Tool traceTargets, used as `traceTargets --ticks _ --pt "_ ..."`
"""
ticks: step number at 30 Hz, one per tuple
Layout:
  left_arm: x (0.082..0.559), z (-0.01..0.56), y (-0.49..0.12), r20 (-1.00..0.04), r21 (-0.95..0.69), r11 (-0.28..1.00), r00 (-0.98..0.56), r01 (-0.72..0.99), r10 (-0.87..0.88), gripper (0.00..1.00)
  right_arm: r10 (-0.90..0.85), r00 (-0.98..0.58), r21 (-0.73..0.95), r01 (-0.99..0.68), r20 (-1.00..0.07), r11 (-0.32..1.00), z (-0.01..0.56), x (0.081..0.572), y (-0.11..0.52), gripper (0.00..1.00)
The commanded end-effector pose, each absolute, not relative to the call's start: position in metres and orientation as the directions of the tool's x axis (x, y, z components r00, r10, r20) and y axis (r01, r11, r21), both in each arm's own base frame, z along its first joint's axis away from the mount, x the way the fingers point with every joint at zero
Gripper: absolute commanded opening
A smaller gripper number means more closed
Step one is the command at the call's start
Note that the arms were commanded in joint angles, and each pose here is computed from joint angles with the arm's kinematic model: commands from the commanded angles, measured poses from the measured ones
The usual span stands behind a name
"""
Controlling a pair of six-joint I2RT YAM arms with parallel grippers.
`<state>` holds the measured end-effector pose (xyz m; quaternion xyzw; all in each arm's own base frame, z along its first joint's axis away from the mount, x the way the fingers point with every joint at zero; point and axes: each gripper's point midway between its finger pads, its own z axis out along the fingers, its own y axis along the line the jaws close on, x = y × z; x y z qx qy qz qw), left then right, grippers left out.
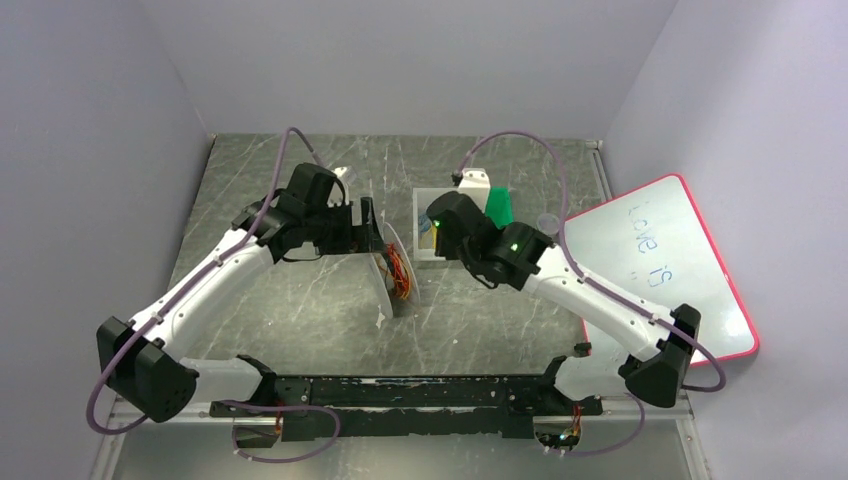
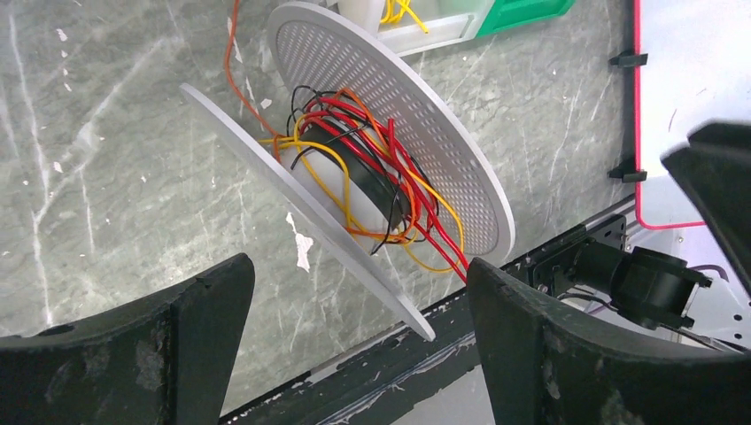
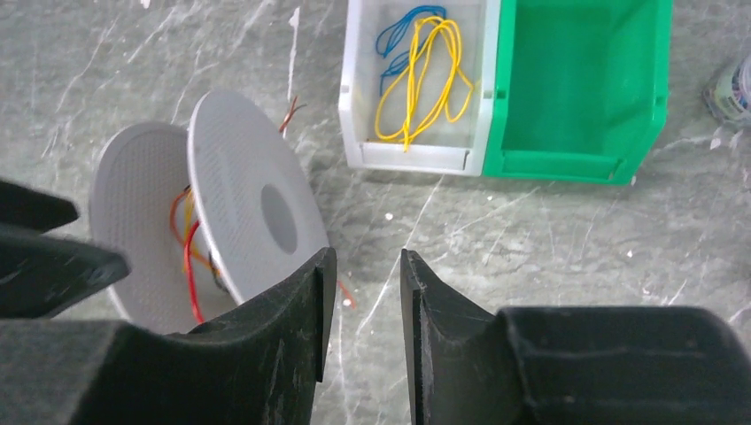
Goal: Wrap the cables
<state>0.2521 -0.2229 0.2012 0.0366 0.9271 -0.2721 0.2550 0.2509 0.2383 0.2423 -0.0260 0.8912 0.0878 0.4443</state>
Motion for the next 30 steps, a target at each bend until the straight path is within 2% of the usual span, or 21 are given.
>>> traceTargets --ticks 1,9,16,20,21,23,30 --pt "0.254 0.235 -0.215 -0.582 -0.463 0.851 -0.809 0.246 -0.083 0.93 0.009 -0.631 0.147 -0.166 -0.776 0.975 0.23 0.273 0.242 0.37" --pt "0.249 0.269 -0.193 -0.692 -0.408 0.868 -0.716 0.283 -0.091 0.93 -0.047 -0.693 0.121 -0.193 -0.72 0.974 0.189 0.307 0.24 0.36" --pt "0.245 0.291 -0.178 -0.748 -0.376 0.881 -0.656 0.286 -0.107 0.93 -0.041 -0.729 0.131 -0.178 -0.683 0.975 0.156 0.334 0.246 0.34" --pt "0.241 0.299 -0.172 -0.767 -0.368 0.884 -0.632 0.288 -0.113 0.93 -0.046 -0.746 0.126 -0.172 -0.664 0.977 0.138 0.348 0.248 0.34" --pt "0.24 0.3 -0.171 -0.769 -0.367 0.884 -0.629 0.29 -0.113 0.98 -0.044 -0.75 0.127 -0.169 -0.66 0.977 0.135 0.352 0.249 0.34" --pt "0.238 0.303 -0.167 -0.778 -0.361 0.887 -0.618 0.288 -0.116 0.91 -0.041 -0.756 0.132 -0.167 -0.653 0.977 0.129 0.359 0.252 0.34" --pt "0.23 0.307 -0.158 -0.788 -0.36 0.892 -0.602 0.275 -0.132 0.96 -0.039 -0.776 0.124 -0.15 -0.63 0.981 0.105 0.381 0.258 0.34"
